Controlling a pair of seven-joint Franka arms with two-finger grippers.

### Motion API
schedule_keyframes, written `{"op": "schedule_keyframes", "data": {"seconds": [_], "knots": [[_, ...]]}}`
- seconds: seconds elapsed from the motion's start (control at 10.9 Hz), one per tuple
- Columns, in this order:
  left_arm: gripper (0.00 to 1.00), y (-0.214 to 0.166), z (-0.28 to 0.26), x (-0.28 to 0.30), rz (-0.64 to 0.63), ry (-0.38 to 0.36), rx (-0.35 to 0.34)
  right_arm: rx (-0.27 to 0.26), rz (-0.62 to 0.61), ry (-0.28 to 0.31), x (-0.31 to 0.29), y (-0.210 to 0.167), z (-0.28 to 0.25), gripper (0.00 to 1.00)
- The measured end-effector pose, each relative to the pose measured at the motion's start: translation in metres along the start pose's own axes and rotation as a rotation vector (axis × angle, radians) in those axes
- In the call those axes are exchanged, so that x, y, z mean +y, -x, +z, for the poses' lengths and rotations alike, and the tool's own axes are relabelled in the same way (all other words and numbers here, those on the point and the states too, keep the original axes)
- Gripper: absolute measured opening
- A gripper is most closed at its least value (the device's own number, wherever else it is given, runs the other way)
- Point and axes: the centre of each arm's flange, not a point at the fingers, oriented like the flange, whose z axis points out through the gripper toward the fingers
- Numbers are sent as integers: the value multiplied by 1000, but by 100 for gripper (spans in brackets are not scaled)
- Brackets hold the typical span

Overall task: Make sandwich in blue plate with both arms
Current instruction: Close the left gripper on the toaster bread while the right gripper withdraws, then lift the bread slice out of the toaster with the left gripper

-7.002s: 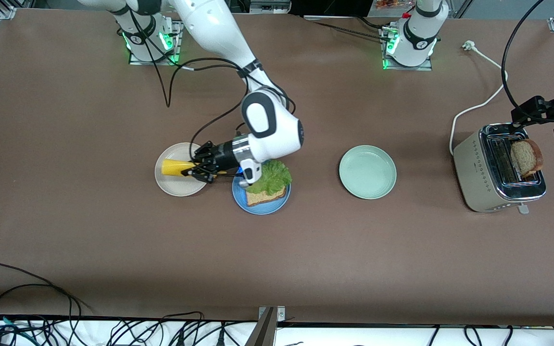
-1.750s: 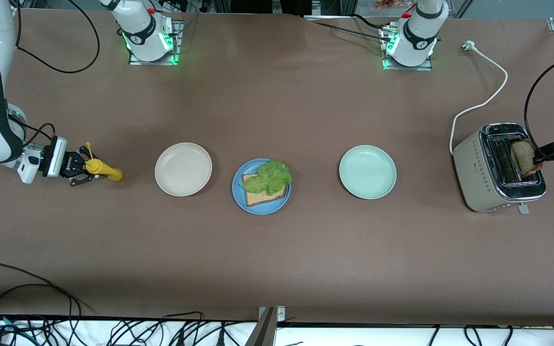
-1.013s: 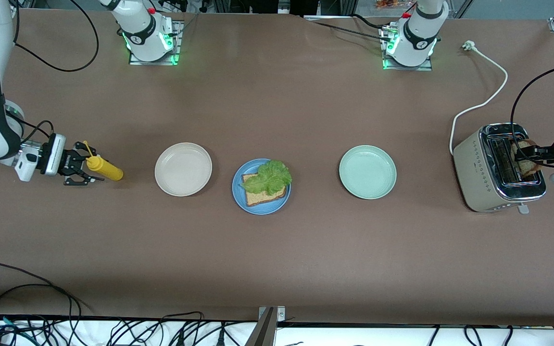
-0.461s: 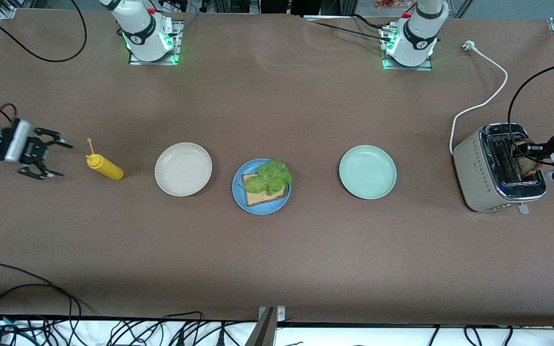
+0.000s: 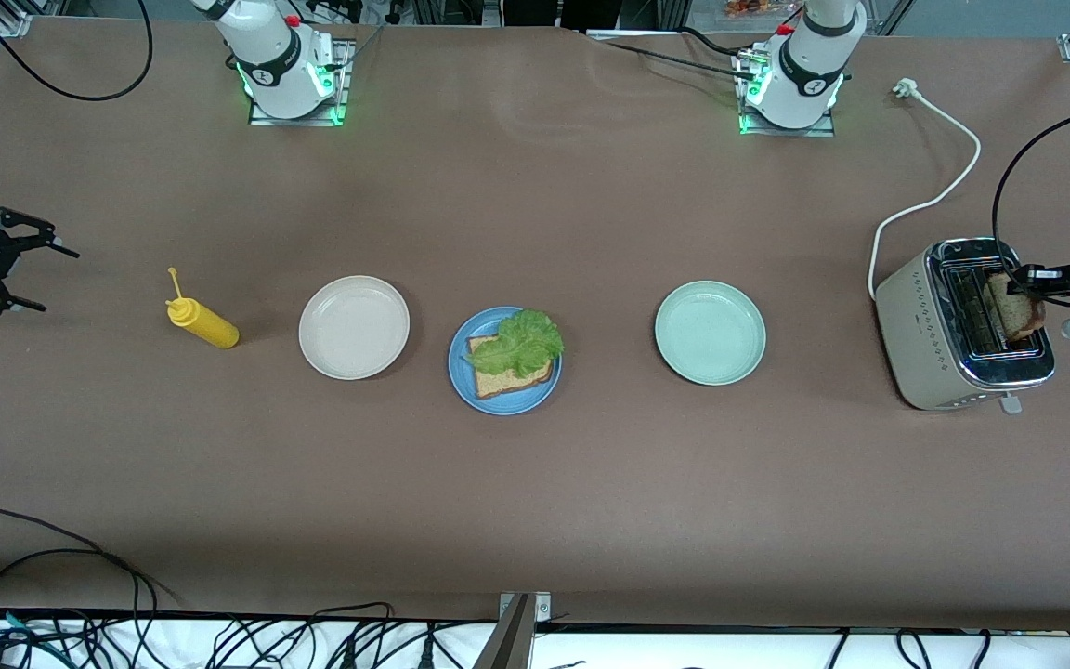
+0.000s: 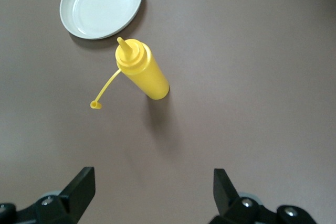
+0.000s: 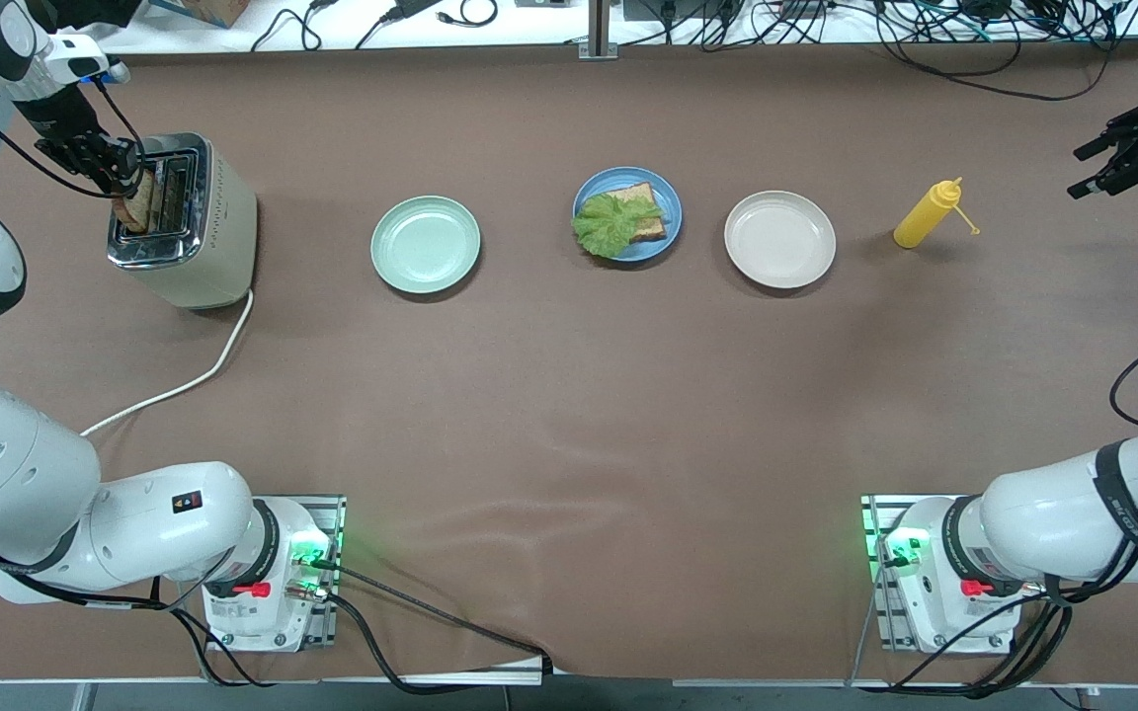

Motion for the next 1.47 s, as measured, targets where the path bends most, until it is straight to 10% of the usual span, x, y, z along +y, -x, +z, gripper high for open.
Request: {"op": "schedule_keyframes", "data": {"seconds": [0.64, 0.92, 1.47], "knots": [[38, 3, 4, -2, 3, 7, -15, -328, 459, 112, -40, -100, -48, 100], [11, 3, 4, -2, 3, 7, -15, -428, 664, 166, -63, -149, -54, 100], [11, 0, -13, 3, 12, -8, 13, -361, 1066, 330, -87, -236, -48, 100]]}}
